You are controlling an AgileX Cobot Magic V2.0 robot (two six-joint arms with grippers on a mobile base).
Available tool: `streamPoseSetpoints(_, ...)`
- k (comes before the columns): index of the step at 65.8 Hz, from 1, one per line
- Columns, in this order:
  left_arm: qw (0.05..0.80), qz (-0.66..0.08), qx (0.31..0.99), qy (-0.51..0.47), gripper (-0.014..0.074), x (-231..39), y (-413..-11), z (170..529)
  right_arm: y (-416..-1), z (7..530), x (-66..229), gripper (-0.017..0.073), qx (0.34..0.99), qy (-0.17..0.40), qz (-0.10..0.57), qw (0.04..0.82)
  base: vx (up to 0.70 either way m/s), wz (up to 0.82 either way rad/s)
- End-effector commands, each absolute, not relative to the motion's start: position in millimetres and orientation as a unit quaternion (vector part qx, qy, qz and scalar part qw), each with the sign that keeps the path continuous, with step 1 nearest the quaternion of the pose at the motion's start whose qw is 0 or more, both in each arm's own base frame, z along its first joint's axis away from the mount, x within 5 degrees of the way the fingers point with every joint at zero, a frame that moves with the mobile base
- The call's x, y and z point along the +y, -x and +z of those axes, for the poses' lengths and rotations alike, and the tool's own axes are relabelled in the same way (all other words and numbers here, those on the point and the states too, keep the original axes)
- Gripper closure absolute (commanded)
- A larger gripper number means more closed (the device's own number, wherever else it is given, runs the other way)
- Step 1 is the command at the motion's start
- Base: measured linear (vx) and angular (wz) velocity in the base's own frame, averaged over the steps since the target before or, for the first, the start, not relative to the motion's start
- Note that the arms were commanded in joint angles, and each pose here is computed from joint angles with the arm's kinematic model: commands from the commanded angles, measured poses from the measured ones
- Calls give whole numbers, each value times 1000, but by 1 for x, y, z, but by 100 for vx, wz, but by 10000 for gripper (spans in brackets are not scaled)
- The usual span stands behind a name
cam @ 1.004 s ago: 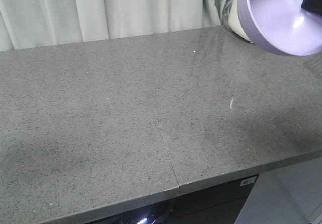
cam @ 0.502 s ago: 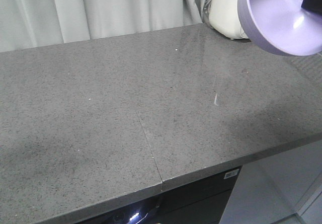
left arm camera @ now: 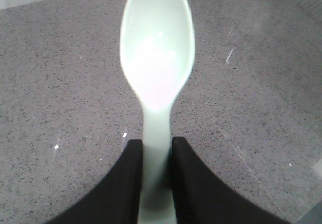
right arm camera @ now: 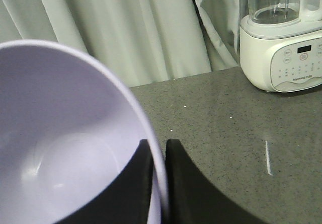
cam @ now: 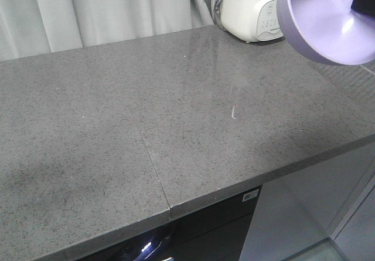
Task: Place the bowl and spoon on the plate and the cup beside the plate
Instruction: 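Drive the base around the counter corner holding spoon and bowl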
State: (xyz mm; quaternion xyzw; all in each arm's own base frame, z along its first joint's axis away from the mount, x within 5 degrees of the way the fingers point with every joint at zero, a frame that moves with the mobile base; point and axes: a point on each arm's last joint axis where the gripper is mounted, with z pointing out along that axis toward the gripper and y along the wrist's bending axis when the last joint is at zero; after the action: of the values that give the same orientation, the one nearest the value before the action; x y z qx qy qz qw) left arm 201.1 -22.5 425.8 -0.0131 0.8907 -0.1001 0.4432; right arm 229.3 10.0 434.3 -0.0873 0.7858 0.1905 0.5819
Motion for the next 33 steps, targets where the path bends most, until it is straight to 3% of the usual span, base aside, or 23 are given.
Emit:
streamPoseSetpoints(1,486,-113,866,15,599,-24,-197,442,-223,453,11,569,759,81,193,616,-1,-11)
streamPoseSetpoints(33,486,-113,866,15,599,-24,-197,442,-223,453,11,569,759,81,193,616,-1,-11)
